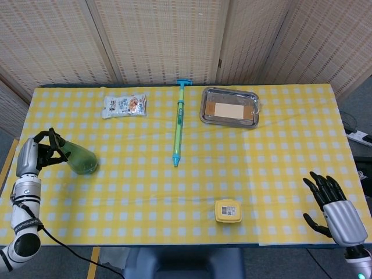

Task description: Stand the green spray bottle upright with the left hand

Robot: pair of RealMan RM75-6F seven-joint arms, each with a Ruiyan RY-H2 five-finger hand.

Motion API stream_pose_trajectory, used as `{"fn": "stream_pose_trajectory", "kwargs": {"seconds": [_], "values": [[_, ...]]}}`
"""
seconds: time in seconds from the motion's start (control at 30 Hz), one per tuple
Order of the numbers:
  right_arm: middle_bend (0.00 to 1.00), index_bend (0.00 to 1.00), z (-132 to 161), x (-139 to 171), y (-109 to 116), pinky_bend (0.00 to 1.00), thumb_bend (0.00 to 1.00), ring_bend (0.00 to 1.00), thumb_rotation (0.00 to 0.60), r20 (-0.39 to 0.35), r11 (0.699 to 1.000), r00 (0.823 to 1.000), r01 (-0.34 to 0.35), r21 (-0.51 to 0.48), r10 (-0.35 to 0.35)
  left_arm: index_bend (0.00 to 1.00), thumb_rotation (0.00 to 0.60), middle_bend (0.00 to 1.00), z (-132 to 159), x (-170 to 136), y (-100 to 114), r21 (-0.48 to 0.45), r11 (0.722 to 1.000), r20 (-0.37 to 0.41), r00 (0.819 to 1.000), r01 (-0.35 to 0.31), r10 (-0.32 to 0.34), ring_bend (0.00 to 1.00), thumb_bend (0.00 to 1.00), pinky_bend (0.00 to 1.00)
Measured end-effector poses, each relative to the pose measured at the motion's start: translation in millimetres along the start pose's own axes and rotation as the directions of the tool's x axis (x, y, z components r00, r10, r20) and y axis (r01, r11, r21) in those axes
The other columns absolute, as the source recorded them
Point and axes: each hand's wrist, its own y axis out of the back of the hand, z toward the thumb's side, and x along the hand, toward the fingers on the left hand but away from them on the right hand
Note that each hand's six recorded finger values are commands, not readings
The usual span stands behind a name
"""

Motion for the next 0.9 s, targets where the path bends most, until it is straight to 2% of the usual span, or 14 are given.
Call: {"fn": "stream_pose_trajectory", "kwargs": {"seconds": [0.37,0.57,0.63,0.67,0.7,0.73,0.83,0.87,0.9], "values": [[0.0,0.0,0,1,-1,0.0,0.33,0.0,0.6,0.002,1.0,1.0,-0.007,-0.001,0.007,0.33,0.6,1.0,-37,-6,10,-0.007,1.0,-0.024,1.0,-0.002,0.002,1.0,0.2,1.0],[0.0,0.0,1,3,1,0.0,0.33,0.0,0.6,-0.001,1.0,1.0,-0.004,-0.002,0.004,0.29,0.6,1.0,-58,-15,23,0.112,0.992,0.027,0.999,-0.05,0.048,1.0,0.2,1.0],[0.0,0.0,0,3,1,0.0,0.33,0.0,0.6,0.0,1.0,1.0,-0.004,-0.002,0.004,0.33,0.6,0.98,-62,-22,28,0.162,0.983,0.069,0.995,-0.084,0.074,0.95,0.21,1.0],[0.0,0.0,0,3,1,0.0,0.33,0.0,0.6,0.0,1.0,1.0,-0.003,-0.001,0.003,0.35,0.6,0.93,-64,-26,29,0.182,0.979,0.091,0.993,-0.097,0.081,0.88,0.21,0.97],[0.0,0.0,0,3,1,0.0,0.33,0.0,0.6,0.0,1.0,1.0,-0.002,-0.001,0.002,0.37,0.6,0.87,-66,-33,30,0.206,0.972,0.119,0.989,-0.11,0.087,0.8,0.21,0.92],[0.0,0.0,0,2,2,0.0,0.33,0.0,0.6,0.002,1.0,1.0,0.0,0.0,0.0,0.38,0.6,0.75,-68,-39,29,0.228,0.967,0.138,0.987,-0.114,0.084,0.67,0.21,0.8],[0.0,0.0,-1,1,1,0.0,0.33,0.0,0.6,0.008,1.0,1.0,0.001,0.006,-0.001,0.38,0.6,0.46,-82,-72,25,0.332,0.938,0.189,0.981,-0.099,0.036,0.33,0.2,0.34],[0.0,0.0,0,1,0,0.0,0.33,0.0,0.6,0.008,1.0,1.0,-0.001,0.01,0.0,0.37,0.6,0.37,-87,-85,23,0.365,0.926,0.201,0.979,-0.093,0.02,0.24,0.2,0.21],[0.0,0.0,0,0,-1,0.0,0.33,0.0,0.6,0.007,1.0,1.0,-0.002,0.013,0.002,0.35,0.6,0.31,-94,-105,21,0.401,0.912,0.21,0.978,-0.084,-0.003,0.18,0.2,0.13]]}}
